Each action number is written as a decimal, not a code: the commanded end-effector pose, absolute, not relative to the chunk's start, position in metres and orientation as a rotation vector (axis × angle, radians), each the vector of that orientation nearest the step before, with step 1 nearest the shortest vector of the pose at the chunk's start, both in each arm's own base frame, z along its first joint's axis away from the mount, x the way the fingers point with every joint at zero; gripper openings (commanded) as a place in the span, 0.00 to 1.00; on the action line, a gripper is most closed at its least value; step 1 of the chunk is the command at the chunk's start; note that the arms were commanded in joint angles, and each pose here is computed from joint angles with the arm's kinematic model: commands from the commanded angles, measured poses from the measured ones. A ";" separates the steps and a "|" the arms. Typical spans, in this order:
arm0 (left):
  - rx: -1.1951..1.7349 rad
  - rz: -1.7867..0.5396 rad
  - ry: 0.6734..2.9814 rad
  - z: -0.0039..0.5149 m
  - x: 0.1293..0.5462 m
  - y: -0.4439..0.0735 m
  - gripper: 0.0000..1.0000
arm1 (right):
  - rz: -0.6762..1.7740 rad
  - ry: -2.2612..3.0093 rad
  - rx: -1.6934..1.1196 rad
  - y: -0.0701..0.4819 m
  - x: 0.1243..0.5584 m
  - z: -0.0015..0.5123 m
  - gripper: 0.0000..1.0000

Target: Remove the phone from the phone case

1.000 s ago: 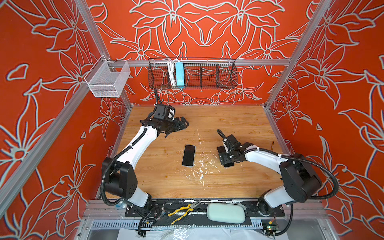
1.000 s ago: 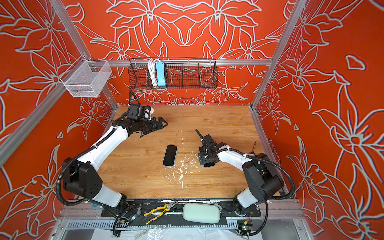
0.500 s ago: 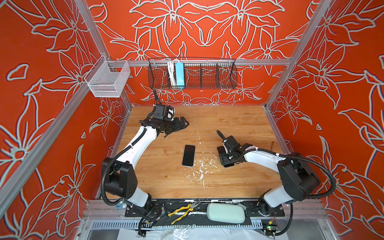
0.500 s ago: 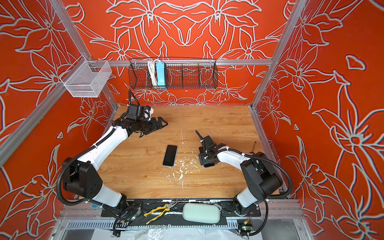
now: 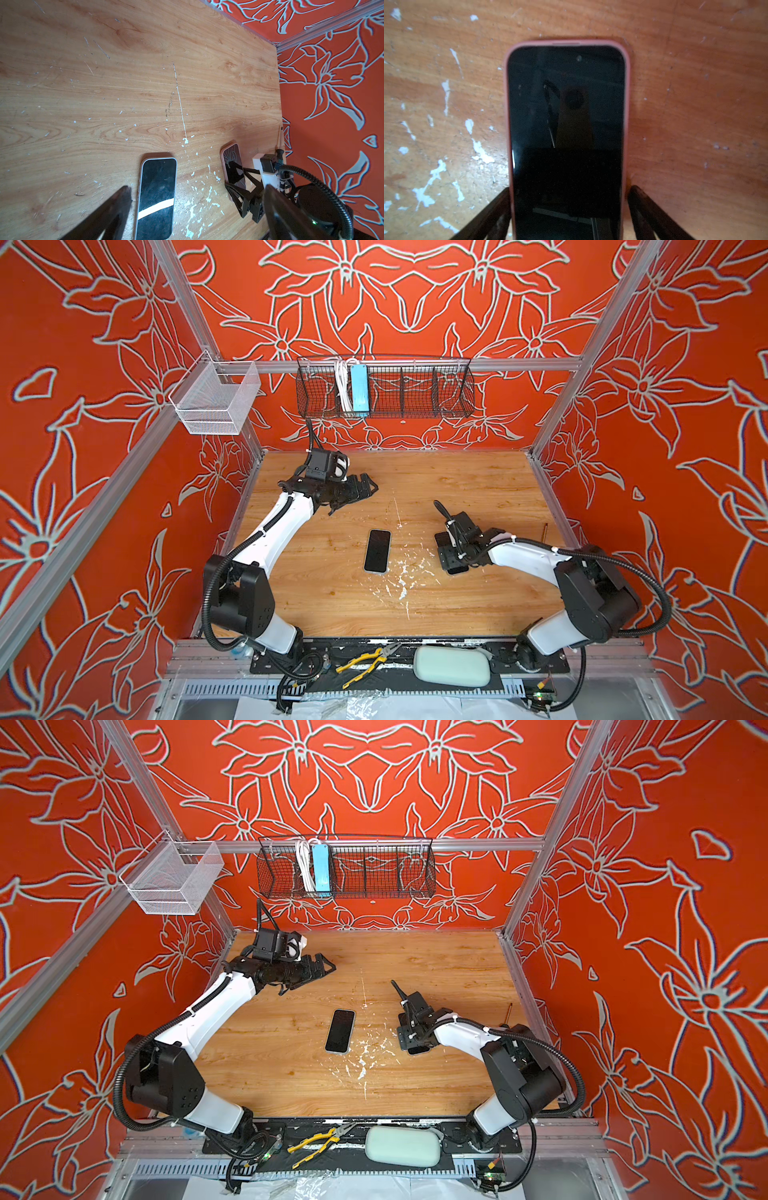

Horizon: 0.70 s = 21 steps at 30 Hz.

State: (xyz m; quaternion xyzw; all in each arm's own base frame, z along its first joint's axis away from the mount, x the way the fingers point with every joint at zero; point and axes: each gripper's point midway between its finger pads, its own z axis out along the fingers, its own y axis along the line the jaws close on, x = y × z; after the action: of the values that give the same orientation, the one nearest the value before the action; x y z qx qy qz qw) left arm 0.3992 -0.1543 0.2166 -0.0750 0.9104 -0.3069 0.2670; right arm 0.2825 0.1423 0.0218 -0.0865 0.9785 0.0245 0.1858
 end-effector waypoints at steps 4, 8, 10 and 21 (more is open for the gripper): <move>-0.216 -0.842 2.442 0.221 0.398 -0.152 0.97 | 0.016 2.829 -0.222 0.132 0.271 0.003 0.90; -0.216 -0.840 2.443 0.220 0.399 -0.152 0.97 | 0.007 2.837 -0.223 0.131 0.269 0.001 0.89; -0.215 -0.843 2.442 0.221 0.398 -0.152 0.97 | 0.006 2.842 -0.223 0.131 0.267 0.001 0.87; -0.207 -0.848 2.452 0.218 0.397 -0.153 0.97 | 0.045 2.831 -0.231 0.133 0.264 0.005 0.72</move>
State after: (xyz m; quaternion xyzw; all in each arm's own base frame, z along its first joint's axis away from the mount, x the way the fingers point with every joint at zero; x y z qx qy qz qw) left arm 0.3989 -0.1551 0.2154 -0.0754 0.9099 -0.3098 0.2654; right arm 0.2867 0.1449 0.0219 -0.0833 0.9770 0.0294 0.1942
